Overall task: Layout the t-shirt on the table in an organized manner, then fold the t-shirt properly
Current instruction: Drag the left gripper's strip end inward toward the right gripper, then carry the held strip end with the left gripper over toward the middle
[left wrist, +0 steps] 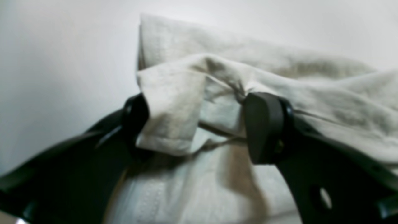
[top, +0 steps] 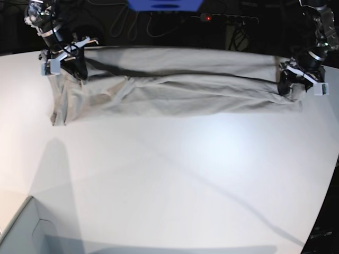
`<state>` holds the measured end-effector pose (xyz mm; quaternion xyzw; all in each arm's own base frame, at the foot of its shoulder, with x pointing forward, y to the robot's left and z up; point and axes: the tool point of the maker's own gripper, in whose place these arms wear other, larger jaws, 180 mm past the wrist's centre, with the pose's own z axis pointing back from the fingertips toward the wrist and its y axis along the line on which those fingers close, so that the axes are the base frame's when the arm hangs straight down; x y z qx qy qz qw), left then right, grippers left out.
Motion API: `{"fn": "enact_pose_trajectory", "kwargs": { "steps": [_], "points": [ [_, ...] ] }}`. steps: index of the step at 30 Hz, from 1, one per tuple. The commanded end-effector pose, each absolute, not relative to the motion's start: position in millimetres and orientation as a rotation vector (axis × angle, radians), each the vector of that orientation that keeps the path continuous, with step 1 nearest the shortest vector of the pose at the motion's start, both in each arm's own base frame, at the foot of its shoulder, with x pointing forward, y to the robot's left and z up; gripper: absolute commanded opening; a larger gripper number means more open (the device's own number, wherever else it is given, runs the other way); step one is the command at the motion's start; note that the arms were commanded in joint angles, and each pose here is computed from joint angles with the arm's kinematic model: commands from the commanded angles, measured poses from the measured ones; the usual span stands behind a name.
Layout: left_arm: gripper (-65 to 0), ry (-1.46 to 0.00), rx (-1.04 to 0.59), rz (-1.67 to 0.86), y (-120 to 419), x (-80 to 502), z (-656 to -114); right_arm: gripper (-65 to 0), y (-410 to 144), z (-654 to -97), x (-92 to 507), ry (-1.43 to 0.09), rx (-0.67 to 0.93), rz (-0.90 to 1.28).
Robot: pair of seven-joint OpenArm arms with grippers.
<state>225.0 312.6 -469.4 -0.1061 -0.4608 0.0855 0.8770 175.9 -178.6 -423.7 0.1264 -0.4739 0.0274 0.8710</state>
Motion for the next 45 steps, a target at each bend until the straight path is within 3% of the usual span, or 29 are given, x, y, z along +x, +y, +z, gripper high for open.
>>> {"fn": "enact_pose_trajectory", "kwargs": {
  "steps": [1,3,4,10,14,22,30,39,45],
  "points": [
    [-22.0,-0.866,-0.2,0.156,315.5,210.0,-484.5,-65.0,-178.8,-415.1,179.6,-1.027,0.27,0.067],
    [-23.3,-0.852,-0.202,0.167,315.8,206.3,-488.9,-65.0,-178.5,-414.7,182.7,-1.03,0.265,0.076],
    [-26.9,-0.849,-0.202,0.171,315.9,205.6,-490.2,-65.0,-178.5,-413.9,184.6,-1.034,0.265,0.077],
    [-65.0,-0.879,-0.205,0.173,315.0,219.9,-484.5,-65.0,-178.2,-415.0,188.7,-1.038,0.267,0.072],
    [-65.0,-0.922,-0.201,0.157,317.1,237.7,-471.9,-65.0,-180.4,-431.0,188.9,-1.006,0.279,0.048],
    [-65.0,-1.113,-0.163,-0.031,300.2,275.1,-396.5,-65.0,-179.8,-456.8,178.7,-0.923,0.258,0.077],
    [-65.0,-1.279,-0.168,-0.206,235.5,280.7,-326.9,-65.0,-173.4,-470.4,185.2,-0.898,0.267,0.07],
    [-65.0,-1.233,-0.32,-0.427,76.6,288.1,-334.9,-65.0,-173.4,-469.8,186.6,-0.901,0.267,0.07],
    [-65.0,-1.11,-0.411,-0.554,-10.5,279.4,-371.7,-65.0,-172.8,-470.1,186.4,-0.9,0.268,0.069]
  ]
}}
